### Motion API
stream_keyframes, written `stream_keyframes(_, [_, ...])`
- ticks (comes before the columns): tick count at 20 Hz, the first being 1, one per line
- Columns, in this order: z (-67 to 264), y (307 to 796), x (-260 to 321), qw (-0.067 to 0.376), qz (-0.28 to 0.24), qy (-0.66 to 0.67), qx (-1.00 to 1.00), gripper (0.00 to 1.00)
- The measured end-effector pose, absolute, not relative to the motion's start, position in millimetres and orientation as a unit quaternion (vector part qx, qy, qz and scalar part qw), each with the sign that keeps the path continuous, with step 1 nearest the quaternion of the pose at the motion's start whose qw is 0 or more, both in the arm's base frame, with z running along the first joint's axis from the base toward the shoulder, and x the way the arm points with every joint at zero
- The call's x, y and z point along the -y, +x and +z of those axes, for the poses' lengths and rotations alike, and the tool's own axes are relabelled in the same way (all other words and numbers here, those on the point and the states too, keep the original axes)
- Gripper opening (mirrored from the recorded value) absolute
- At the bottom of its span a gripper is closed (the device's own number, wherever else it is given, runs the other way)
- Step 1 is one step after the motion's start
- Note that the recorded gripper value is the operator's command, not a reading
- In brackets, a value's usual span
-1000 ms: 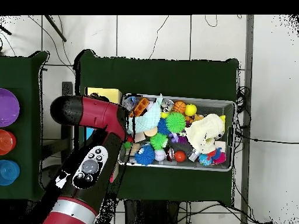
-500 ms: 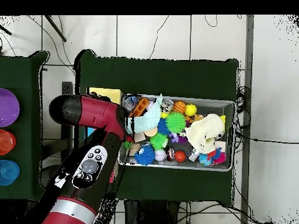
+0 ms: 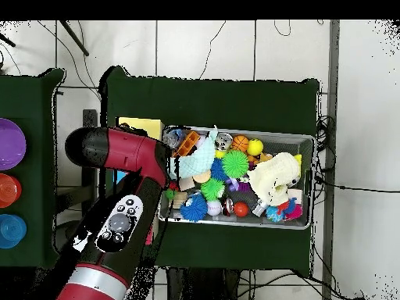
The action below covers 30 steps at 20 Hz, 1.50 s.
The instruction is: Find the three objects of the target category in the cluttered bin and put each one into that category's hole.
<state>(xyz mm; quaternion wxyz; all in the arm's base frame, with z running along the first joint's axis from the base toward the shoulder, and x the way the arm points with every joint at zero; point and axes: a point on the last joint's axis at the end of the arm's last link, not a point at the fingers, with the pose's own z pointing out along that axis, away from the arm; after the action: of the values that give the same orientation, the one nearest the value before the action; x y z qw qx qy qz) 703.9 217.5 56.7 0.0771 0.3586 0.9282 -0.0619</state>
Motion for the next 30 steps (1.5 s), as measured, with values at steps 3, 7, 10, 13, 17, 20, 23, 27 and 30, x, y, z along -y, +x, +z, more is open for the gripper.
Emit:
stream_keyframes(3, [57, 704, -218, 0.077, -0.062, 0.359, -0.928, 1.00])
stream_keyframes(7, [57, 704, -217, 0.077, -0.062, 0.359, -0.928, 1.00])
stream_keyframes(10, [57, 704, -218, 0.077, -0.062, 0.359, -0.928, 1.00])
stream_keyframes(13, [56, 704, -217, 0.077, -0.063, 0.359, -0.928, 0.00])
stream_keyframes(17, [58, 705, -214, 0.079, -0.065, 0.360, -0.928, 0.00])
stream_keyframes(20, [61, 706, -211, 0.082, -0.066, 0.360, -0.927, 0.00])
stream_keyframes(23, [65, 710, -210, 0.085, -0.066, 0.360, -0.927, 0.00])
stream_keyframes(27, [70, 716, -211, 0.080, -0.064, 0.359, -0.928, 0.00])
stream_keyframes(30, [71, 717, -209, 0.073, -0.066, 0.359, -0.928, 0.00])
